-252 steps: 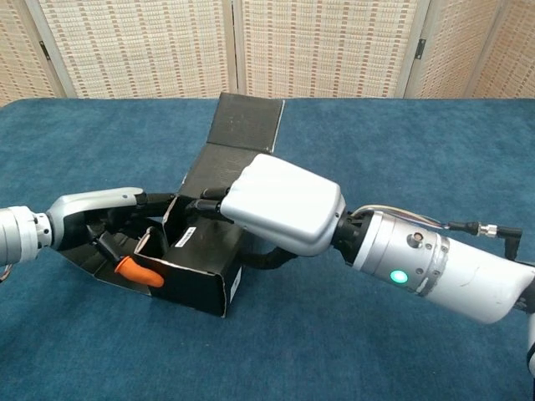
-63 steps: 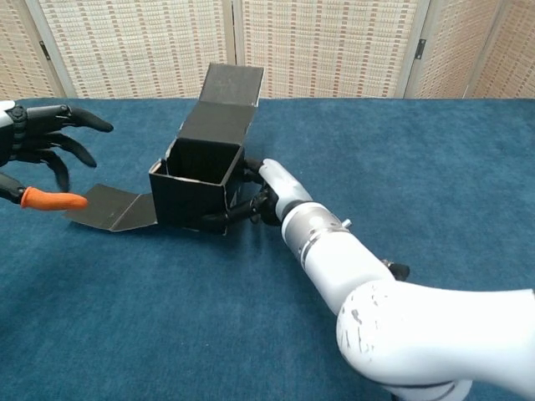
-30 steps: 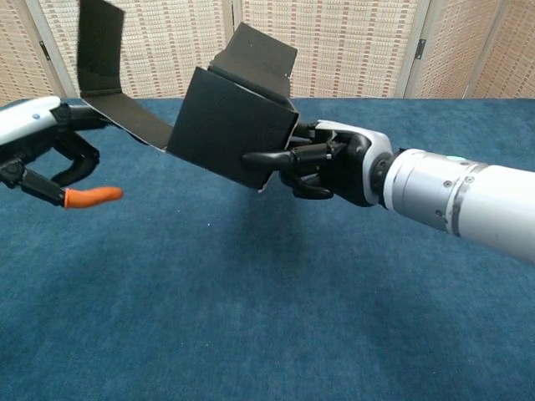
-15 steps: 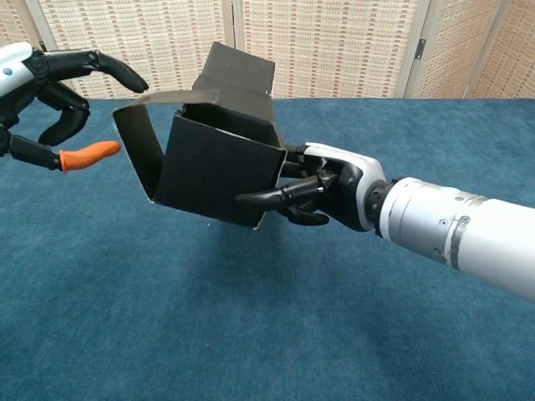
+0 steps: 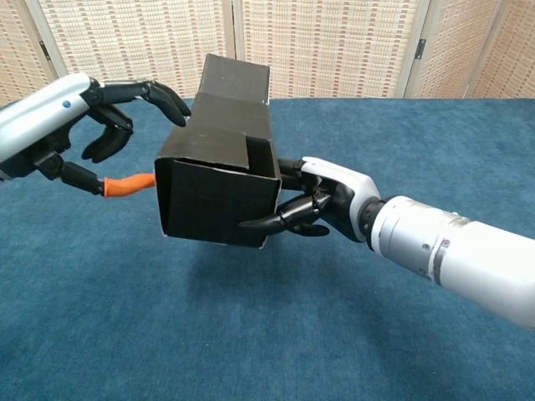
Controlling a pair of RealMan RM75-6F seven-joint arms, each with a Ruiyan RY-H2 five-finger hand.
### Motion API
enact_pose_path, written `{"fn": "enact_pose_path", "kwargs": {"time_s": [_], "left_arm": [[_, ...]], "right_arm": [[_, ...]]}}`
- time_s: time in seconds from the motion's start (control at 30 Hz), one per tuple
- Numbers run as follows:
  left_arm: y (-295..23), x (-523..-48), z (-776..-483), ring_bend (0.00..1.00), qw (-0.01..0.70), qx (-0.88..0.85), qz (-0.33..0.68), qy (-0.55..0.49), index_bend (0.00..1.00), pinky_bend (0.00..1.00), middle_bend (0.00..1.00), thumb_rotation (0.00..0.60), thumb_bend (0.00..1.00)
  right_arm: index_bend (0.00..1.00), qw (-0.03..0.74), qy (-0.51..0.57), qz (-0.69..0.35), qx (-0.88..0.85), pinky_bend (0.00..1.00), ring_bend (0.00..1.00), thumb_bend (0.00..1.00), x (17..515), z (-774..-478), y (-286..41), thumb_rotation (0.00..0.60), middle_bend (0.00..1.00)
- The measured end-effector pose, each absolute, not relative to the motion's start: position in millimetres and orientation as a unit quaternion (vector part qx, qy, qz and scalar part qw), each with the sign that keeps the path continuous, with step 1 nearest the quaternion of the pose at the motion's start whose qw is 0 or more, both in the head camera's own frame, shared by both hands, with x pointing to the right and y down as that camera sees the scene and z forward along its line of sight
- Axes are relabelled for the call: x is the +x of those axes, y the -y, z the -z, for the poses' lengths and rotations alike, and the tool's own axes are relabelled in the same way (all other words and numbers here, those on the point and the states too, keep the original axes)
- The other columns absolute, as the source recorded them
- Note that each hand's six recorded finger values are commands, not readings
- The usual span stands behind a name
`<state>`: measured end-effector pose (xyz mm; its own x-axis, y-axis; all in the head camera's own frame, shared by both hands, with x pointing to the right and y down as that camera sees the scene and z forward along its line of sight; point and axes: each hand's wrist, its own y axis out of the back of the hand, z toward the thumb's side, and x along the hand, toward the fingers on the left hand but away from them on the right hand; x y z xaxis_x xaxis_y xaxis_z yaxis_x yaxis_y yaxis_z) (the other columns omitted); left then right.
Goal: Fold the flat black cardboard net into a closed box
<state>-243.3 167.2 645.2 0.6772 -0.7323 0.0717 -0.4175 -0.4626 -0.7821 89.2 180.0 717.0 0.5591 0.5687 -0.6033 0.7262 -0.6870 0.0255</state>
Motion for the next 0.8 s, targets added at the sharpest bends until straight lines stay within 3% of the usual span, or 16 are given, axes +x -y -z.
{"fn": "enact_pose_path", "kwargs": {"time_s": [0.8], "left_arm": [[-196,-220,-707,0.83,0.454,-0.834,0.217,-0.226,0.41,0.85,0.38,0.600,0.31]], "right_arm": [[0.56,0.056,-0.341,0.345,0.873,1.00,0.79,0.29,94,-771,-206,0.600,0.59]]}}
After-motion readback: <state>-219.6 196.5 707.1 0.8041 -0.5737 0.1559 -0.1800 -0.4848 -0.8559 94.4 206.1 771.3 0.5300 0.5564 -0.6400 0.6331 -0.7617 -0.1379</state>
